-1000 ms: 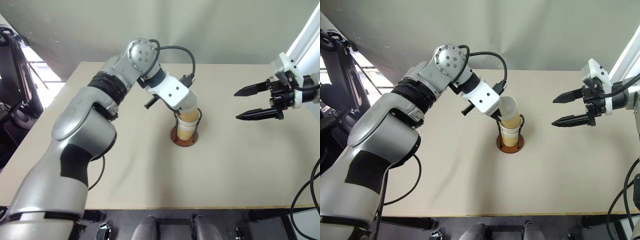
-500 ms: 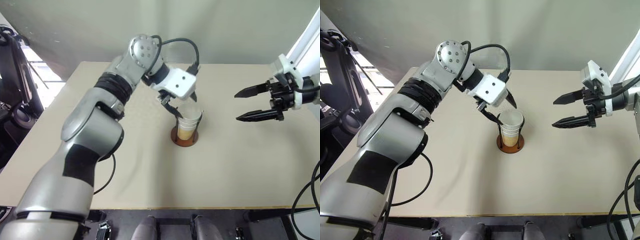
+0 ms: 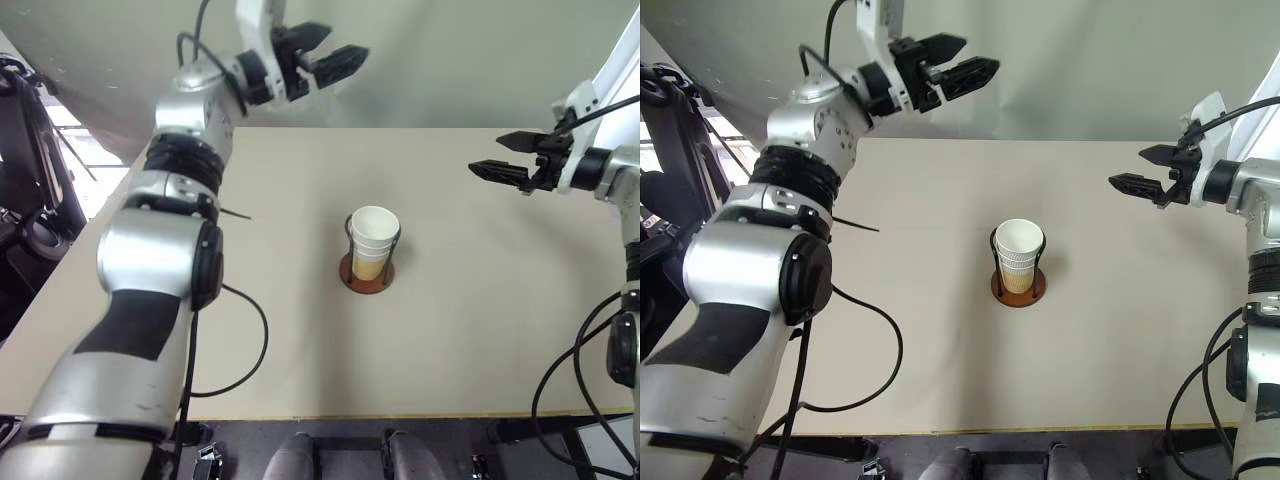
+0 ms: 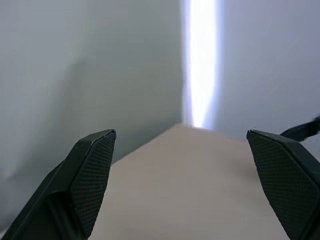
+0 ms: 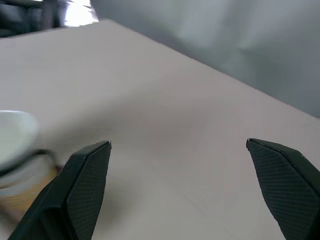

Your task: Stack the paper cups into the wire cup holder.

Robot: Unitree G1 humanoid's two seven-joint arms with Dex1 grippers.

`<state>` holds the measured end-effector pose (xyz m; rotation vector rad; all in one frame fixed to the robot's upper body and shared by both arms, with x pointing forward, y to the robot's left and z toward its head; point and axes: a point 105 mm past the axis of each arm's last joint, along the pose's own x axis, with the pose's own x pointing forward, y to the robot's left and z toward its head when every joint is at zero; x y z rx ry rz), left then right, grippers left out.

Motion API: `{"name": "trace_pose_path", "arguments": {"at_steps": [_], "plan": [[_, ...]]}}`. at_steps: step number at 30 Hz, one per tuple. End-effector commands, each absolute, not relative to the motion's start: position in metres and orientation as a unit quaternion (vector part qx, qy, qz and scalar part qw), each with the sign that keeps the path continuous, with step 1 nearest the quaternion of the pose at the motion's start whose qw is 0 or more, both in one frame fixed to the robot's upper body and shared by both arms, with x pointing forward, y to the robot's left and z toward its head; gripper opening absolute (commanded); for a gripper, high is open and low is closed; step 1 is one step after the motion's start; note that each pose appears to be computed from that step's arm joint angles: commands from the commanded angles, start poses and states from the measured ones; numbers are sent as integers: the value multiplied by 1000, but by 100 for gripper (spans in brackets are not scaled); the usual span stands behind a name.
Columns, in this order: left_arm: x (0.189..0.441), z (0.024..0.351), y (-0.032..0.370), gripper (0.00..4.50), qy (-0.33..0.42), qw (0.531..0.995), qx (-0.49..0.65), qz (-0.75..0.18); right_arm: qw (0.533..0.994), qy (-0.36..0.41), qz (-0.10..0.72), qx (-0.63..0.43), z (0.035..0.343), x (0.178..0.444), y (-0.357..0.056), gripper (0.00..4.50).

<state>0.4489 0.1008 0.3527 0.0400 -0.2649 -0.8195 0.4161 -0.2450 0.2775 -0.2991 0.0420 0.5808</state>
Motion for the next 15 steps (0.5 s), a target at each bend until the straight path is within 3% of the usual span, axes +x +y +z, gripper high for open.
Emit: {"name": "trace_pose_path", "arguments": {"at_steps": [1, 6, 11, 15], "plan": [[452, 350, 113, 448, -138, 920, 26, -366, 962, -18, 231, -144, 286, 425, -255, 450], [467, 309, 128, 448, -117, 947, 69, -290, 971, 15, 204, -122, 250, 438, -251, 450], [470, 267, 129, 448, -76, 945, 138, -288, 979, 26, 180, -94, 213, 451, -237, 450], [467, 231, 129, 448, -42, 940, 129, -313, 979, 21, 176, -101, 189, 457, -217, 450]]}}
